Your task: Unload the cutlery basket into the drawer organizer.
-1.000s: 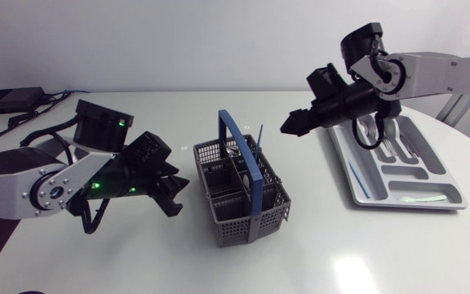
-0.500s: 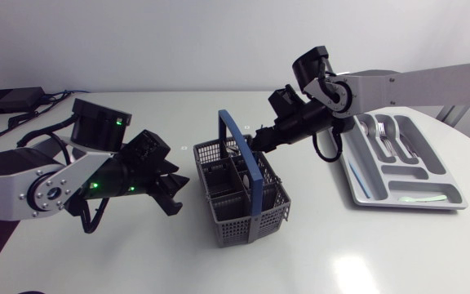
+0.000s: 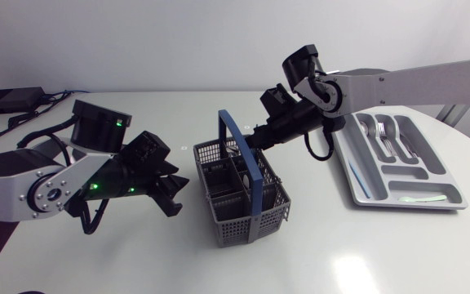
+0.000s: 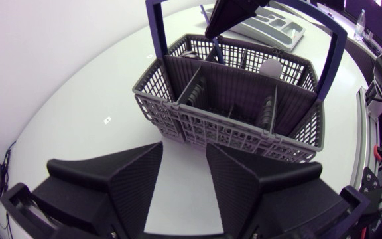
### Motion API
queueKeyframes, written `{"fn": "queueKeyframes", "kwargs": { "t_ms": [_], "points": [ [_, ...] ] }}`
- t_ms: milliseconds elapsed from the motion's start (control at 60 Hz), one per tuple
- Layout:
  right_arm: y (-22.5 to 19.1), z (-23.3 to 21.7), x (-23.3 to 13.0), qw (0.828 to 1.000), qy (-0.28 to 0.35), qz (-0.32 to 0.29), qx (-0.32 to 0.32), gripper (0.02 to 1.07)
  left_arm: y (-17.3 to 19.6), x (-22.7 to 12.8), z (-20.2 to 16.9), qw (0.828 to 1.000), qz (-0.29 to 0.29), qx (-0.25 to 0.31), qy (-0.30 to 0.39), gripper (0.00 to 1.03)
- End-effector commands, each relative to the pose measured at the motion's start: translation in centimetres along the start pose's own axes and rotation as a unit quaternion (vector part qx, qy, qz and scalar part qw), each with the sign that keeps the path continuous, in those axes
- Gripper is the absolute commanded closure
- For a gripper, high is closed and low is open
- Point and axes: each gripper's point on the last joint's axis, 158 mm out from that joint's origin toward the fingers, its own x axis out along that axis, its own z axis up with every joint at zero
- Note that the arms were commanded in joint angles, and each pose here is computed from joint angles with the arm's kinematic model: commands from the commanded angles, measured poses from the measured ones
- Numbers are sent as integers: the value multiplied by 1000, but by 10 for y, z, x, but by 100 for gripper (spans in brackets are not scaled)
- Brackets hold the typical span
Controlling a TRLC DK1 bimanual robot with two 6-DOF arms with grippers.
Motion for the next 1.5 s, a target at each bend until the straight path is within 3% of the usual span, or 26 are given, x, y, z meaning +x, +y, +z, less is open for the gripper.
{"fn": "queueKeyframes", "kwargs": {
  "t_ms": [0,267,517,833,950,1067,1267,1483],
  "points": [
    [3,-3,4,1000,3,-1,11,99,-6,0,-8,1000,-5,-5,4,55],
    [14,-4,-13,999,-20,-25,-16,101,-8,0,-6,1000,-7,-3,2,55],
    [28,2,-55,995,-92,-27,-37,101,-15,-1,-5,1000,-14,4,0,55],
    [39,34,-158,977,-205,-21,-46,101,-16,-4,-3,1000,-14,6,-3,55],
    [18,33,-187,977,-209,-38,-21,101,-16,-7,-1,1000,-13,6,-6,55],
    [-33,19,-207,980,-178,-82,33,101,-17,-8,0,1000,-13,6,-6,55],
    [-123,-34,-206,980,-93,-147,100,101,-19,-8,0,1000,-15,8,-7,55],
    [-191,-81,-195,972,-28,-184,143,101,-20,-9,0,1000,-14,10,-5,55]
  ]
}}
